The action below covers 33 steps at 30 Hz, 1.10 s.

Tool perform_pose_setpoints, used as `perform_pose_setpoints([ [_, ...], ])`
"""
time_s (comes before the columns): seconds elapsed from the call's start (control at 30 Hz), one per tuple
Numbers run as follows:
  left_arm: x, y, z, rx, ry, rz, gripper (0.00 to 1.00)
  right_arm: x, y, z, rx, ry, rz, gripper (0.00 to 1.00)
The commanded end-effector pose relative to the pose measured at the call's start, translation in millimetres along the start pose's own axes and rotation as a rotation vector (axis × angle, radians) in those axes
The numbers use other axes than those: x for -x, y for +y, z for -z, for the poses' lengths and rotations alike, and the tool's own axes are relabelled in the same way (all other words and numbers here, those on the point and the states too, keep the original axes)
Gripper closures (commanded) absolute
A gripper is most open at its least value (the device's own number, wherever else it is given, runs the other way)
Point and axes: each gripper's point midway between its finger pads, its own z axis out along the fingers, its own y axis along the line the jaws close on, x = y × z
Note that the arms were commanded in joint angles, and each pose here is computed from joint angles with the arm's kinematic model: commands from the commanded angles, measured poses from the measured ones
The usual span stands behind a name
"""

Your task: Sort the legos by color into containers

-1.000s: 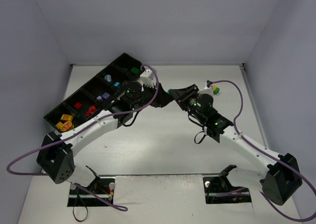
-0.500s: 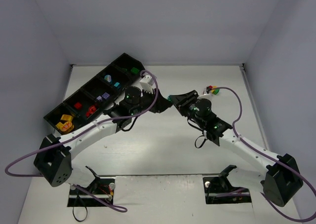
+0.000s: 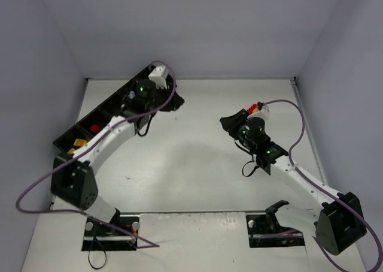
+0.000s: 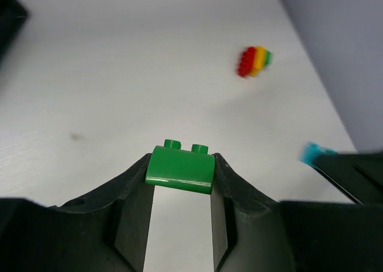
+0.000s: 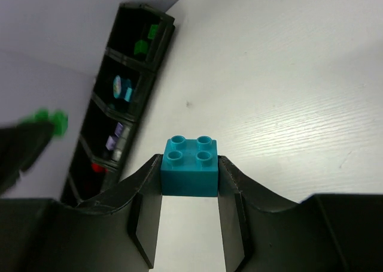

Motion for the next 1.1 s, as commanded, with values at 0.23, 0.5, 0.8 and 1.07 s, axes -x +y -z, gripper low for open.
perform_pose_setpoints([
  [0.23, 70.8, 144.0, -83.8, 0.354, 0.098, -0.1, 0.89, 10.6, 34.3, 16.1, 0.204, 0.021, 0.501, 1.0],
  [0.5, 69.9, 220.4, -141.4, 0.478, 0.137, -0.155, 0.77, -1.3, 40.0, 24.5, 0.298, 0.074, 0.616, 1.0],
  [0.8, 101.4, 245.5, -150.5, 0.513, 0.018, -0.163, 0.45, -15.2, 45.8, 37.7, 0.392, 0.135, 0.7, 1.0],
  [1.07, 126.4, 237.8, -130.8, 0.538, -0.059, -0.205, 0.38, -23.2, 47.9, 38.8, 0.433, 0.173, 0.743, 0.99],
])
